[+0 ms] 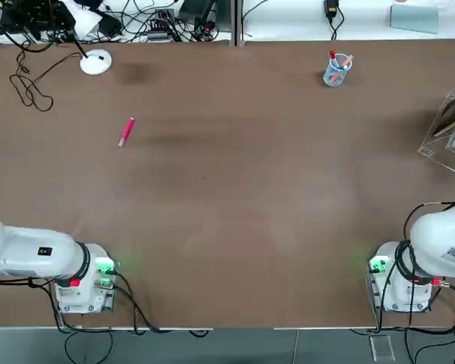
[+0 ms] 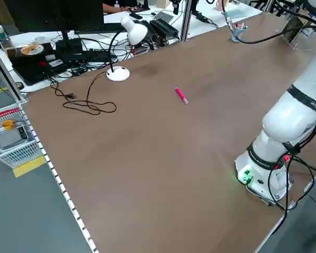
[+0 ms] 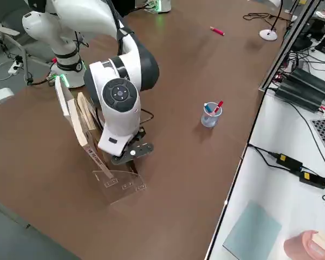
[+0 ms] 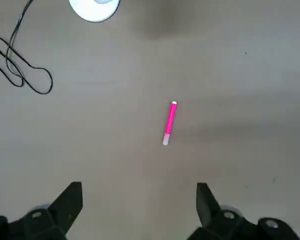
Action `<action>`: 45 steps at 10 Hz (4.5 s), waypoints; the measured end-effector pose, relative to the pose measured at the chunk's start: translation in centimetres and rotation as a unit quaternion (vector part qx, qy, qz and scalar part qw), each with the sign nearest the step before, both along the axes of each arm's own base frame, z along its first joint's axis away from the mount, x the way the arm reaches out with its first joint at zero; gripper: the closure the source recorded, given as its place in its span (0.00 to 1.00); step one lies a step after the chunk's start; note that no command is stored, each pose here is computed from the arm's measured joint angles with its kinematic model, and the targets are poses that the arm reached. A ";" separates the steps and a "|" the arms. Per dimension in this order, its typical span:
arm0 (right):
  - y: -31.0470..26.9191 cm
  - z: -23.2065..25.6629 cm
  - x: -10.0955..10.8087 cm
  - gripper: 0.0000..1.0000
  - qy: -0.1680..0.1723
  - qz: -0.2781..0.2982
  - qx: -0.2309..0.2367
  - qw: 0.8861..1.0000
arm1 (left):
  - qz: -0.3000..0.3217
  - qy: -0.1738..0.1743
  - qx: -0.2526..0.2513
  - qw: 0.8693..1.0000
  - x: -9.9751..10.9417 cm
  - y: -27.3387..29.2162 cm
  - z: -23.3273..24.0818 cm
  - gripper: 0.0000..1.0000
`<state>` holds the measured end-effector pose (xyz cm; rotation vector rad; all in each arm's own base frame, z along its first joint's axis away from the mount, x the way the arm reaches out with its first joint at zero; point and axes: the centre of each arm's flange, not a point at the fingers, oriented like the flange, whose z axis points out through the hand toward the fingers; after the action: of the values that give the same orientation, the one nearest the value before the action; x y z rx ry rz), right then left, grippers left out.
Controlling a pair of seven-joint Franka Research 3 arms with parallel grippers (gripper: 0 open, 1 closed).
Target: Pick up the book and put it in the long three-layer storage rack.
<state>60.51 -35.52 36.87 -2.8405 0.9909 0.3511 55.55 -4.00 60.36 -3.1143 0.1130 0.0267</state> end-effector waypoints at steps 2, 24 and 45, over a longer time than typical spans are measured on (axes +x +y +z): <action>0.0 0.0 0.0 0.34 0.000 0.004 0.001 1.000 | 0.000 0.000 0.000 1.000 0.0 0.0 0.0 0.00; 9.9 2.2 4.5 0.00 0.009 0.177 0.024 0.984 | -0.005 -0.015 -0.001 1.000 0.1 0.0 1.4 0.00; 34.7 6.0 6.1 0.00 -0.027 0.302 -0.010 0.953 | 0.006 -0.011 -0.017 1.000 0.4 0.9 1.1 0.00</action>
<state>66.57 -0.86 42.88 -3.0883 0.0885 0.3055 55.97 -3.12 61.44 -3.1474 0.0939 -0.0106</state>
